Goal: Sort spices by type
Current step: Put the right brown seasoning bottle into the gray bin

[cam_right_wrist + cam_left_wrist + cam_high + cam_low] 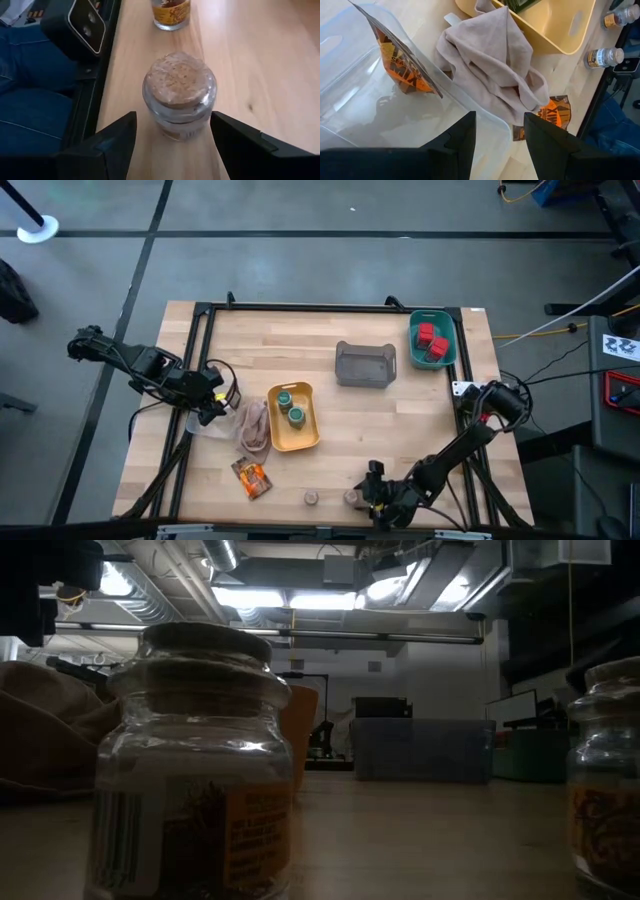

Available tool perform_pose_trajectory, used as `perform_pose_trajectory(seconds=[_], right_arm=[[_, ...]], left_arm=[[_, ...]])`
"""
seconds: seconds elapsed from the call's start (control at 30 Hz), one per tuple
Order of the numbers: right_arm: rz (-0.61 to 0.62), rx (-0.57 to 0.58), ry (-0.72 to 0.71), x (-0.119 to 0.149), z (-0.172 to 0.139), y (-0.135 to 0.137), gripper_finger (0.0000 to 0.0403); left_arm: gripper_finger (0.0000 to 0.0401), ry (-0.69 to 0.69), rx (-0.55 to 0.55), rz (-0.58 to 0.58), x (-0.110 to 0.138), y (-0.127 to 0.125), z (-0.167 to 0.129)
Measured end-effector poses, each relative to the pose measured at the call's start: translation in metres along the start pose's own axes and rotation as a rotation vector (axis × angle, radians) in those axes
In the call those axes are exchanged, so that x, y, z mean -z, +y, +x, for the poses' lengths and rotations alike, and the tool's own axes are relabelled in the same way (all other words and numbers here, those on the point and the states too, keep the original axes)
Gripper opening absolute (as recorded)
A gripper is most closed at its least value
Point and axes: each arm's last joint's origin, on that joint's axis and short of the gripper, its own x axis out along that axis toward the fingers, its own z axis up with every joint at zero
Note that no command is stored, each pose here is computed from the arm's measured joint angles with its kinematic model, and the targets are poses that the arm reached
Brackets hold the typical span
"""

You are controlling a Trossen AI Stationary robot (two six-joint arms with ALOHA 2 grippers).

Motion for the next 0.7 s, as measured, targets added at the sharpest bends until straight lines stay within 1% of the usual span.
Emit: perform_pose_trajectory(seconds=[0.07, 0.27, 0.5, 0.6, 0.7], right_arm=[[-0.02, -0.005, -0.02, 0.002, 0.005, 0.001, 0.0253], [-0.077, 0.025, -0.074, 0.001, 0.017, -0.004, 0.0253], [-0.062, 0.049, -0.083, -0.003, 0.029, -0.016, 0.0252], [-0.072, 0.064, -0.09, -0.006, 0.03, -0.019, 0.0239], [-0.084, 0.083, -0.107, -0.01, 0.032, -0.023, 0.0206]], left_arm=[[0.015, -0.004, -0.003, 0.0, 0.0, 0.0, 0.0], [0.015, -0.005, -0.003, 0.001, 0.0, 0.0, 0.0], [0.015, -0.005, -0.003, 0.0, 0.0, 0.0, 0.0], [0.015, -0.005, -0.003, 0.0, 0.0, 0.0, 0.0], [0.015, -0.005, -0.003, 0.0, 0.0, 0.0, 0.0]])
